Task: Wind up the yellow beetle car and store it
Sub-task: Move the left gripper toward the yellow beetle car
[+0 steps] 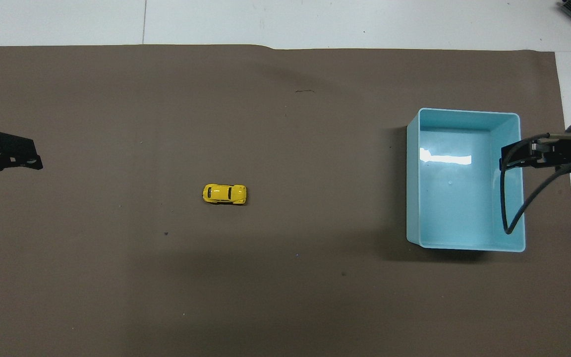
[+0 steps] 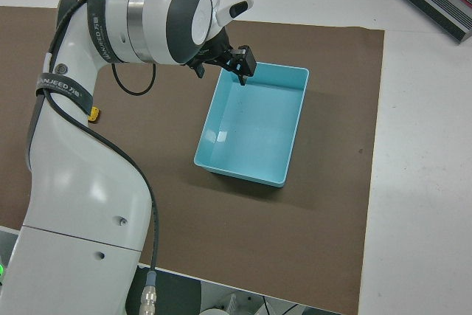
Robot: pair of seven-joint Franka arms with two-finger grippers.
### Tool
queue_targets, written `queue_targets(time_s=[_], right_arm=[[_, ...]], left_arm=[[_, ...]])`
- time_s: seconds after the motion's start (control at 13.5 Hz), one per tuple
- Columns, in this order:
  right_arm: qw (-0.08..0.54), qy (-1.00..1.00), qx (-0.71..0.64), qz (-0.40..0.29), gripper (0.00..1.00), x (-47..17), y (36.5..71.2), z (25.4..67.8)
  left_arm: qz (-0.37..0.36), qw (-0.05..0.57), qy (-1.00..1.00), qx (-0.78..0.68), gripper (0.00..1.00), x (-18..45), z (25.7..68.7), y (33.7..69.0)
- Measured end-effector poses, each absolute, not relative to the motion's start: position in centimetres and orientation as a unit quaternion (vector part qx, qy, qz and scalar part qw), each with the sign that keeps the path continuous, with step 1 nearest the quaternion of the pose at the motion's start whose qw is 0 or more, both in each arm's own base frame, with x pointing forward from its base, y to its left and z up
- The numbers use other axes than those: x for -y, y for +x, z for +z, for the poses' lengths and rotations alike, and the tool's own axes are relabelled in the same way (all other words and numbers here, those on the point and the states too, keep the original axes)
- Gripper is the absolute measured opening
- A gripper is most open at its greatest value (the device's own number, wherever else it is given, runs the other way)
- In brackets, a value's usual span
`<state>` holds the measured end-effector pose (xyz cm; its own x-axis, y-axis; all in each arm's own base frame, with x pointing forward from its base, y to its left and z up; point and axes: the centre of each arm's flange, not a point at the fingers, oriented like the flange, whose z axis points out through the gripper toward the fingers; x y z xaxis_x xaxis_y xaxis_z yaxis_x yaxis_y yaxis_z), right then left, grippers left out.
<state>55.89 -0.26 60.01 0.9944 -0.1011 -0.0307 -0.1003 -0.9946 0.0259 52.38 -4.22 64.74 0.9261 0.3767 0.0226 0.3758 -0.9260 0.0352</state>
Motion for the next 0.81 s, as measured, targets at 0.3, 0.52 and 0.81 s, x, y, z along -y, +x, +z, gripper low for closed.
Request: queue_targets(time_s=[0.3, 0.52, 0.81], right_arm=[[0.012, 0.999, 0.05, -0.016, 1.0, 0.3, 55.9, 60.0], [0.012, 0.999, 0.05, -0.016, 1.0, 0.3, 55.9, 60.0], [0.012, 0.999, 0.05, -0.016, 1.0, 0.3, 55.9, 60.0]], left_arm=[[-0.023, 0.01, 0.919, -0.394, 1.0, 4.3, 61.5, 52.3], [-0.038, -0.003, 0.854, -0.519, 1.0, 3.7, 59.1, 52.4], [-0.016, 0.012, 0.762, -0.647, 1.0, 3.4, 56.6, 53.5]])
